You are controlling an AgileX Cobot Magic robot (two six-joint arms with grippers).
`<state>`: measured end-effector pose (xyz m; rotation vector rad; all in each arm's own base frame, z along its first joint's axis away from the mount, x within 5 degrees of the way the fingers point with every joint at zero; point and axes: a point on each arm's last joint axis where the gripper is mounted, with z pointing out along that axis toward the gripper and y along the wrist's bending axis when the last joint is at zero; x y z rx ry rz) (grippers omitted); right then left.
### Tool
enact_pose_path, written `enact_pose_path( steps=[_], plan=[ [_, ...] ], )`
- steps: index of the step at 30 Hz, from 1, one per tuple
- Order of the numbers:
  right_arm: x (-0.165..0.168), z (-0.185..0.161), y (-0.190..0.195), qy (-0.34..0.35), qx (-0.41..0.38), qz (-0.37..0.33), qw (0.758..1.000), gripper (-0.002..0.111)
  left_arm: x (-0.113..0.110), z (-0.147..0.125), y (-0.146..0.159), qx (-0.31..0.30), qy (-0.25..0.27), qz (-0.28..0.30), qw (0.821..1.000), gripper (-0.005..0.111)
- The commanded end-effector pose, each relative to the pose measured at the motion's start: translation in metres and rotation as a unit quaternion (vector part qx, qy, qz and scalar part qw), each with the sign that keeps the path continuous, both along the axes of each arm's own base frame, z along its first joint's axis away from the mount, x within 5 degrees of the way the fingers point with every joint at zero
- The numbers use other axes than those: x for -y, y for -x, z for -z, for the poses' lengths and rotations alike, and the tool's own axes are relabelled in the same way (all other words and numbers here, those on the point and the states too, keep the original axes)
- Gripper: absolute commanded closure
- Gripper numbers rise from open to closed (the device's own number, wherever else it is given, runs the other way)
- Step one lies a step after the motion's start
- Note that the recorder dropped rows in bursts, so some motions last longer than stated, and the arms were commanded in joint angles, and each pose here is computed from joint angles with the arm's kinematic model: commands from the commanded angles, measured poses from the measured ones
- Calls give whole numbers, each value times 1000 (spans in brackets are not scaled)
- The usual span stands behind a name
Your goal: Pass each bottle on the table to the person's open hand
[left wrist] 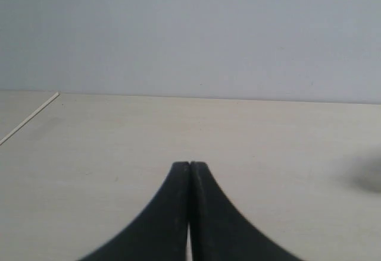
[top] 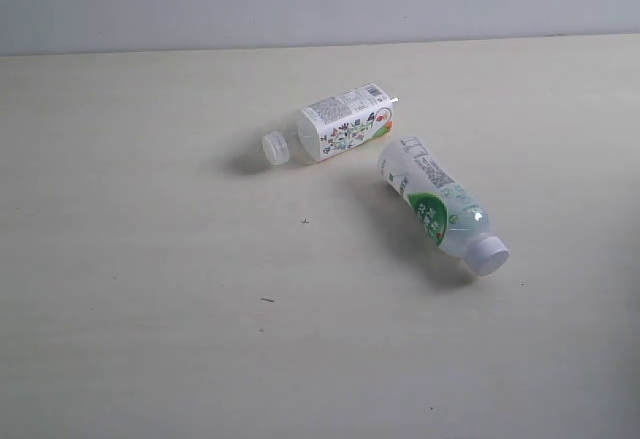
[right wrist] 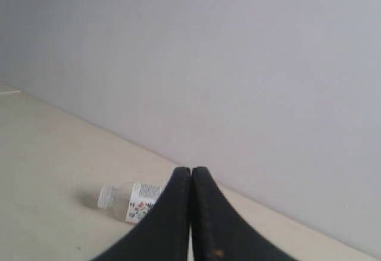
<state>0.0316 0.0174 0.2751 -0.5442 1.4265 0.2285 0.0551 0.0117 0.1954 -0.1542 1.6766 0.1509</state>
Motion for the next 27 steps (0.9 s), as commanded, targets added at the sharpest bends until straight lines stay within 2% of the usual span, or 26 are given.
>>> enact_pose_path(
  steps=[1,3,17,20,23,27],
  plan=[
    [1,9,0,29,-29,3,999,108,0,0,0,2,4,2,1000,107],
    [1,14,0,39,-54,3,998,108,0,0,0,2,4,2,1000,107],
    [0,10,0,24,-36,0,999,108,0,0,0,2,4,2,1000,107],
    [0,1,0,3,3,0,1000,106,0,0,0,2,4,2,1000,107],
    [0,-5,1,-15,36,0,999,98,0,0,0,2,4,2,1000,107],
    [-1,13,0,19,-61,-4,998,96,0,0,0,2,4,2,1000,107]
  ],
)
